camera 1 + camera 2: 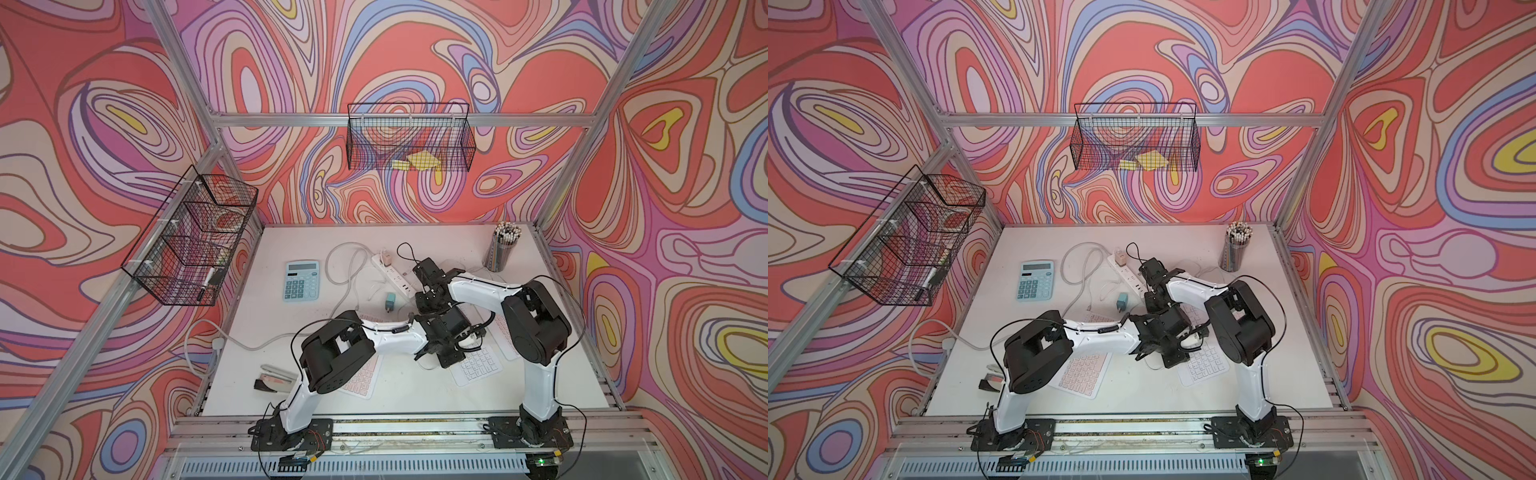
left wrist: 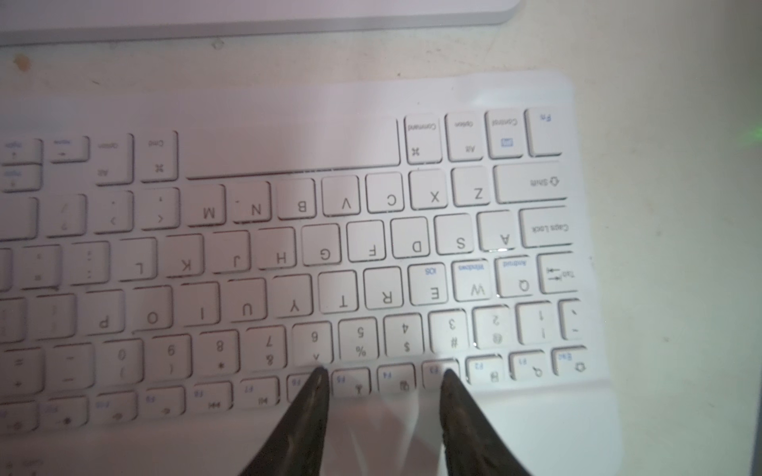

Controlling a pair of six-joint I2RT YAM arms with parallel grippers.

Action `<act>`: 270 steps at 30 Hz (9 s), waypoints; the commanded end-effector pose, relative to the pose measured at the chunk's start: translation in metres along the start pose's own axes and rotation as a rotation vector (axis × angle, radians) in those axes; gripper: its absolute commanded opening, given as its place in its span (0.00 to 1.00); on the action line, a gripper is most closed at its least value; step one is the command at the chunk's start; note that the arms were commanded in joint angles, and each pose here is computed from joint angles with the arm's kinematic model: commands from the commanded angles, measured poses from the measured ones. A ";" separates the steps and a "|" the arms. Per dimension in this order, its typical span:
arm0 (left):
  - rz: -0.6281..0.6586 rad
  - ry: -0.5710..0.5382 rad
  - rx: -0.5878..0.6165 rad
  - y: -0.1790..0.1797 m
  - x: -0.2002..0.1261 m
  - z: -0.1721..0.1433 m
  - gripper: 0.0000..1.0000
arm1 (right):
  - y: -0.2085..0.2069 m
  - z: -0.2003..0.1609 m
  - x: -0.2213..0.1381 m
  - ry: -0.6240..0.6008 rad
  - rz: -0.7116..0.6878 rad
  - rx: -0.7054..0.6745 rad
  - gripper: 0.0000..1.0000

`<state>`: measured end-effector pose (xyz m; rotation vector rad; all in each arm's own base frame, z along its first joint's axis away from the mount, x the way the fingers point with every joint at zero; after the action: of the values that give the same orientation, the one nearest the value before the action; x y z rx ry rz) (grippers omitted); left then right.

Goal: Unplug the wireless keyboard
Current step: Remove the power cord from the keyboard, then adjust the keyboard at the center of the board, then remove the plug from the socket.

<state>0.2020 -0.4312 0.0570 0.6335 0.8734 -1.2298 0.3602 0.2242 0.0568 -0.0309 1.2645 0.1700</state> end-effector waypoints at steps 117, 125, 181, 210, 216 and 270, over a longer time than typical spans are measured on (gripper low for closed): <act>0.472 -0.241 -0.990 0.134 -0.178 -0.170 0.44 | -0.077 -0.056 -0.010 0.170 -0.144 -0.199 0.31; 0.477 -0.264 -1.022 0.137 -0.182 -0.176 0.44 | -0.058 -0.022 -0.034 0.055 -0.054 -0.183 0.31; 0.220 -0.504 -1.301 0.297 -0.162 -0.123 0.42 | 0.049 0.161 0.009 -0.376 0.414 -0.365 0.39; 0.164 -0.533 -1.406 0.311 -0.137 -0.137 0.42 | 0.091 0.161 0.025 -0.411 0.450 -0.540 0.19; 0.175 -0.535 -1.438 0.318 -0.125 -0.144 0.43 | 0.101 0.156 0.023 -0.446 0.410 -0.527 0.18; 0.367 -0.193 -1.623 0.300 -0.069 -0.215 0.30 | 0.143 0.148 -0.016 -0.582 0.758 -0.289 0.07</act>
<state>0.4797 -0.1685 0.0633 -0.7124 0.9424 -0.1861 0.4970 0.3488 0.0912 0.1572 0.6561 0.7730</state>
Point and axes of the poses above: each gripper's point midway between its finger pads, its own x axis out along the fingers, its own y axis along the line the jaws close on, z = x × y, the point moved 4 cm from there along -x, back along the fingers, and after that the axes turned 2 degrees about x, right-handed, at the moved point
